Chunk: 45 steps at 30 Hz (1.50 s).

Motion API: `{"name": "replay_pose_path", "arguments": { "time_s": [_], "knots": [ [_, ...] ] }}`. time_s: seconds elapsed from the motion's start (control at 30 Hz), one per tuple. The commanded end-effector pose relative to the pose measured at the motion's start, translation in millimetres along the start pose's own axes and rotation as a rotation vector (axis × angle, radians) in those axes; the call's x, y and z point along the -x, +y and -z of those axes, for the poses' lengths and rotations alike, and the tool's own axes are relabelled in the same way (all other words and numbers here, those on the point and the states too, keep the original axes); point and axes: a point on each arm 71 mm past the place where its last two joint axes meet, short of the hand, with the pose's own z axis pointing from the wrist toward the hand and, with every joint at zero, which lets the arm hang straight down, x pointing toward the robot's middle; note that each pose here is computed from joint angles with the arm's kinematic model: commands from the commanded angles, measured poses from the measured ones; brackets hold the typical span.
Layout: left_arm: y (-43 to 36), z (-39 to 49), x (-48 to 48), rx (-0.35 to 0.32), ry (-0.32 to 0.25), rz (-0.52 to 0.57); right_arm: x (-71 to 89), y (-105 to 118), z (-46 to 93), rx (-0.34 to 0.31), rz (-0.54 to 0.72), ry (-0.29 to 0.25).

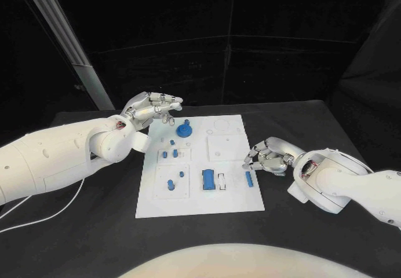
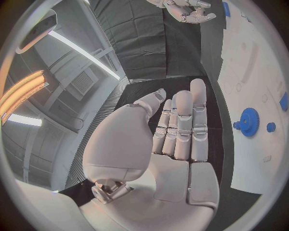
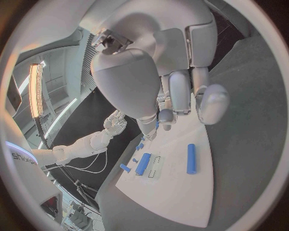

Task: Assemble the parts on the task board

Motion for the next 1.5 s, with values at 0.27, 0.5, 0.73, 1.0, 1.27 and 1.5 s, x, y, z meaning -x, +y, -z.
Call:
{"name": "replay_pose_path", "arguments": {
  "time_s": [0.27, 0.5, 0.73, 1.0, 1.27, 1.5],
  "knots": [
    [-0.4, -0.1, -0.3, -0.008, 0.019, -0.012, -3.5, -3.0, -8.0, -0.034, 0.261, 0.006],
    [0.2, 0.1, -0.1, -0.009, 0.019, -0.013, -9.6, -7.5, -10.9, -0.112, 0.378, 0.046],
    [0.7, 0.4, 0.3, -0.008, 0.018, -0.013, -18.4, -8.1, -11.1, -0.135, 0.424, 0.092],
    [1.1, 0.9, 1.3, -0.008, 0.016, -0.014, -22.8, -6.3, -11.0, -0.138, 0.452, 0.107],
    [1.6, 0.8, 1.2, -0.006, 0.017, -0.013, -28.9, 0.7, -14.2, -0.114, 0.457, 0.112],
    [2.1, 0.8, 1.0, -0.004, 0.018, -0.013, -32.8, 5.3, -20.5, -0.098, 0.513, 0.105]
  ]
}}
